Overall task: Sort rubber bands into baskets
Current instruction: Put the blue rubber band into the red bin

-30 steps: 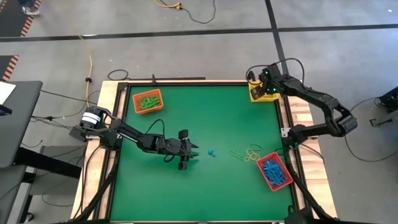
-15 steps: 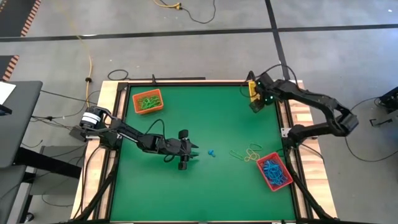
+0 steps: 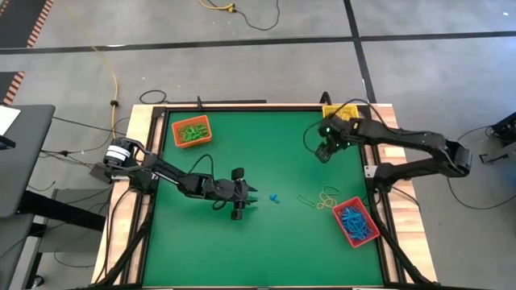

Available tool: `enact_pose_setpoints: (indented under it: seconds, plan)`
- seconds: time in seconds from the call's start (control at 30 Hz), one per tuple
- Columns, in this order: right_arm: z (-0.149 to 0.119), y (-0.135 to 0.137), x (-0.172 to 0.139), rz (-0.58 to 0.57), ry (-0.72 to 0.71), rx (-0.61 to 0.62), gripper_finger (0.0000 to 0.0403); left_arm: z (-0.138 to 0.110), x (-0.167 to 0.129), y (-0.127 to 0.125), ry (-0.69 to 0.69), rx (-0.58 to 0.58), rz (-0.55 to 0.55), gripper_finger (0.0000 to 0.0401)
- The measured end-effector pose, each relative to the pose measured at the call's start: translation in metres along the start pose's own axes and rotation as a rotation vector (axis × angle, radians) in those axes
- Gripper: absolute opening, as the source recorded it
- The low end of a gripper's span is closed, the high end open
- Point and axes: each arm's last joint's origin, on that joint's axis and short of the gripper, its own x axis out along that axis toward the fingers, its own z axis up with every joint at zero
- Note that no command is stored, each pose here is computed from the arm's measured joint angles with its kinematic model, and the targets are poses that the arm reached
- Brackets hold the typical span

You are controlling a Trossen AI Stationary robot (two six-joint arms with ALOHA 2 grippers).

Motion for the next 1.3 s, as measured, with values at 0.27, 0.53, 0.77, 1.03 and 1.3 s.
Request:
enact_pose_setpoints:
  seconds: [0.27,0.53,0.77,1.03,1.3]
  plan:
    - [-0.017,0.051,-0.010,0.125,-0.008,-0.128,0.0226,0.000,0.000,0.000,0.000,0.000,0.000,0.0160]
    - [-0.037,0.100,-0.017,0.256,-0.040,-0.235,0.0226,0.000,0.000,0.000,-0.001,0.000,0.000,0.0160]
    - [-0.048,0.152,-0.008,0.384,-0.143,-0.359,0.0226,0.000,0.000,0.000,-0.004,-0.001,0.000,0.0160]
    - [-0.058,0.199,0.030,0.456,-0.220,-0.477,0.0226,0.001,0.000,0.000,-0.005,-0.003,0.000,0.0160]
    - [-0.049,0.206,0.065,0.404,-0.281,-0.441,0.0226,0.001,0.000,0.000,-0.005,-0.012,0.000,0.0160]
